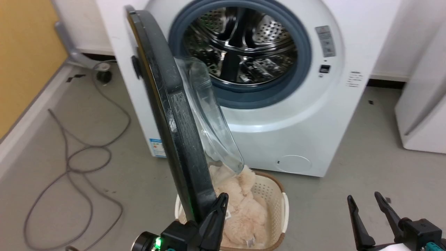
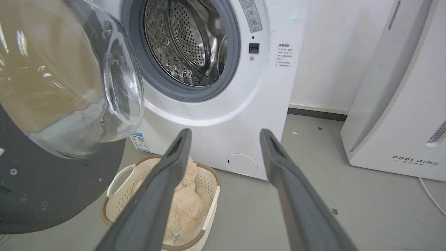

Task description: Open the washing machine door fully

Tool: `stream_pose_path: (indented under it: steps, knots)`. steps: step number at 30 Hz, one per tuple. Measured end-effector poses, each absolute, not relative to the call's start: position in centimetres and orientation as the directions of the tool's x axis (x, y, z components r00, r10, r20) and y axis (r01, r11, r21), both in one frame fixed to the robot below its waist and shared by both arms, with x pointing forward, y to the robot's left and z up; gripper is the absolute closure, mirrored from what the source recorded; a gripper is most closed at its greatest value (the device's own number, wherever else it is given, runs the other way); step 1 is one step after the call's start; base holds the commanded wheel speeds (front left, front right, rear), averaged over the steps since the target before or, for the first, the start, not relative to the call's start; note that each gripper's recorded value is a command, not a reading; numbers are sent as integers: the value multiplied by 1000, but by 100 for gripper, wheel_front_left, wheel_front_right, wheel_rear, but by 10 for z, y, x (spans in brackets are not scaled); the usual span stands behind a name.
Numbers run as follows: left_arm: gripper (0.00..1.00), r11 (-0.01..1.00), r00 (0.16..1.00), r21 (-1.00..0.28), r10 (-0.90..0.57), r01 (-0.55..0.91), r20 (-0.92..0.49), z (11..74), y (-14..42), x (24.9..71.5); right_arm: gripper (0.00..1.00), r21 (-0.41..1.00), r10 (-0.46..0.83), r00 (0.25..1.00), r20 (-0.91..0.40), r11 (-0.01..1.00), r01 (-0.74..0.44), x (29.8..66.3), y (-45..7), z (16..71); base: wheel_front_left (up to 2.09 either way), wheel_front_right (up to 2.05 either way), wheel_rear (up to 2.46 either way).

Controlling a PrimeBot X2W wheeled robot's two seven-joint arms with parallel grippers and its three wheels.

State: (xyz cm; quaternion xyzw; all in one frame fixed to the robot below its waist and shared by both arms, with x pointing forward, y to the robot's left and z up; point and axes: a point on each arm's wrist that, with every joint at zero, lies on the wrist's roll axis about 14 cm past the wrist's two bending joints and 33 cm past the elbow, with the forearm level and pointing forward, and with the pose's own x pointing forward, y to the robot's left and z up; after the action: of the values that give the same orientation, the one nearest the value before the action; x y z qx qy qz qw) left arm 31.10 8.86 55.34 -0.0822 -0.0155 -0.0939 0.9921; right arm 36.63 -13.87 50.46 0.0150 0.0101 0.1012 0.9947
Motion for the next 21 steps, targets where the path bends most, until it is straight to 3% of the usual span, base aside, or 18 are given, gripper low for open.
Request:
stream_pose_path:
  steps: [21]
  knots:
    - [100, 952, 961, -168, 269, -254, 70, 543, 215, 293, 0, 31, 323, 946, -20, 946, -322, 383, -96, 505, 0, 0, 0]
